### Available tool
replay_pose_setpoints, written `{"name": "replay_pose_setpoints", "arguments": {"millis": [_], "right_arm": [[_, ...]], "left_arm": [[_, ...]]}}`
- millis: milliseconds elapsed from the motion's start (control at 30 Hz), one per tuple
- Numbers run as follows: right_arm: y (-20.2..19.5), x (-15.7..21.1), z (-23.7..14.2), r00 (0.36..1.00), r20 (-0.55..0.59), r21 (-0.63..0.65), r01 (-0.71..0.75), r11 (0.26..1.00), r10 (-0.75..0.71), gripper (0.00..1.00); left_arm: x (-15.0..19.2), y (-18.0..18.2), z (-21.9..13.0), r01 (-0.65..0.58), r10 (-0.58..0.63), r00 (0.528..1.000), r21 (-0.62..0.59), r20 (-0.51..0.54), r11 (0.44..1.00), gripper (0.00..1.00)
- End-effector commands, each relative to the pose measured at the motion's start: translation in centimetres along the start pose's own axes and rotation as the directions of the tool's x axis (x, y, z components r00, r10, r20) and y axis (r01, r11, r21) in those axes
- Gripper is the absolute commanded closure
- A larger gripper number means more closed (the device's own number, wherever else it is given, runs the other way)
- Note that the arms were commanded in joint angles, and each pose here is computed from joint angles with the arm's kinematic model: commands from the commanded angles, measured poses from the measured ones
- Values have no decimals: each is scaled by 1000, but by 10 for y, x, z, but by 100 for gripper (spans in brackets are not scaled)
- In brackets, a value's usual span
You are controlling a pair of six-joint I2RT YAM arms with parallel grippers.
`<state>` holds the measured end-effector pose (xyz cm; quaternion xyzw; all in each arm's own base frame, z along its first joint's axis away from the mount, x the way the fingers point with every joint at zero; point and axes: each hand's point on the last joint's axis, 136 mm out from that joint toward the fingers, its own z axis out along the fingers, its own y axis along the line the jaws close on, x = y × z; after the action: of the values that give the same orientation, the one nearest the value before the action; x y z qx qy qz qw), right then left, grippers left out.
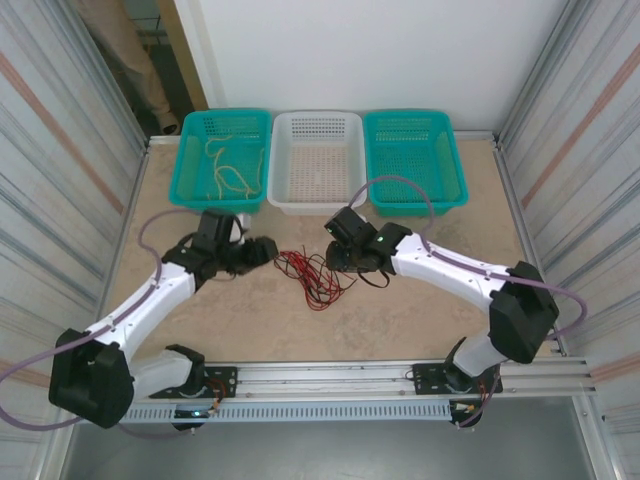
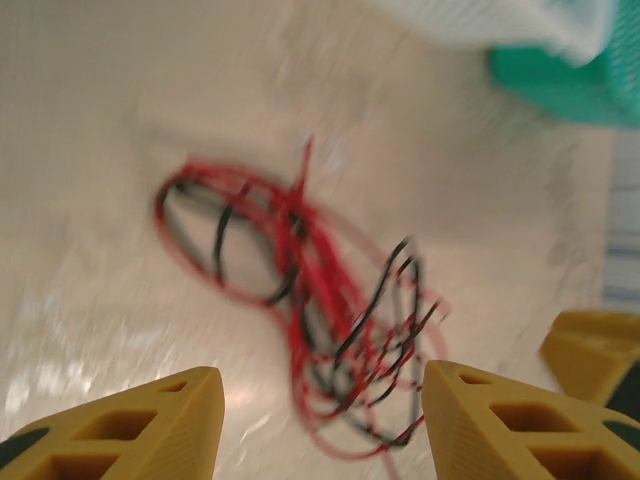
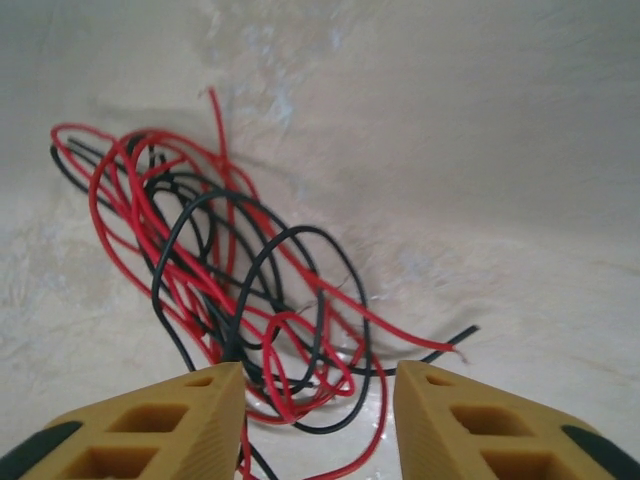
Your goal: Untangle the cables
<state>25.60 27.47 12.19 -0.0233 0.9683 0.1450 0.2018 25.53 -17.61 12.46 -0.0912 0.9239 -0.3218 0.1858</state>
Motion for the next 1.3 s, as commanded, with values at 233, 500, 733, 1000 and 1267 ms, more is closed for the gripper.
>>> {"name": "replay_pose_setpoints", "arguments": {"millis": [233,500,733,1000,1267], "right_arm": [[63,2,23,995,-95,-137,31,990,-44,68],[64,2,64,985,-164,-82,-73,994,58,66],[56,-3,82,970,-205,-67,-145,987,128,59],[57,-17,90,973,-188,-80,-151,985,134,74],[55,-26,76,985,-146,-71,-101,992,90,100]], "left_arm": [[15,-11,15,73,-71,997,47,-28,996,53],[16,-12,11,91,-90,996,66,-19,994,56],[20,-11,16,109,-107,994,82,-32,991,58],[21,-13,19,110,-106,993,97,-44,989,58],[22,-12,24,111,-107,993,95,-50,989,54]]}}
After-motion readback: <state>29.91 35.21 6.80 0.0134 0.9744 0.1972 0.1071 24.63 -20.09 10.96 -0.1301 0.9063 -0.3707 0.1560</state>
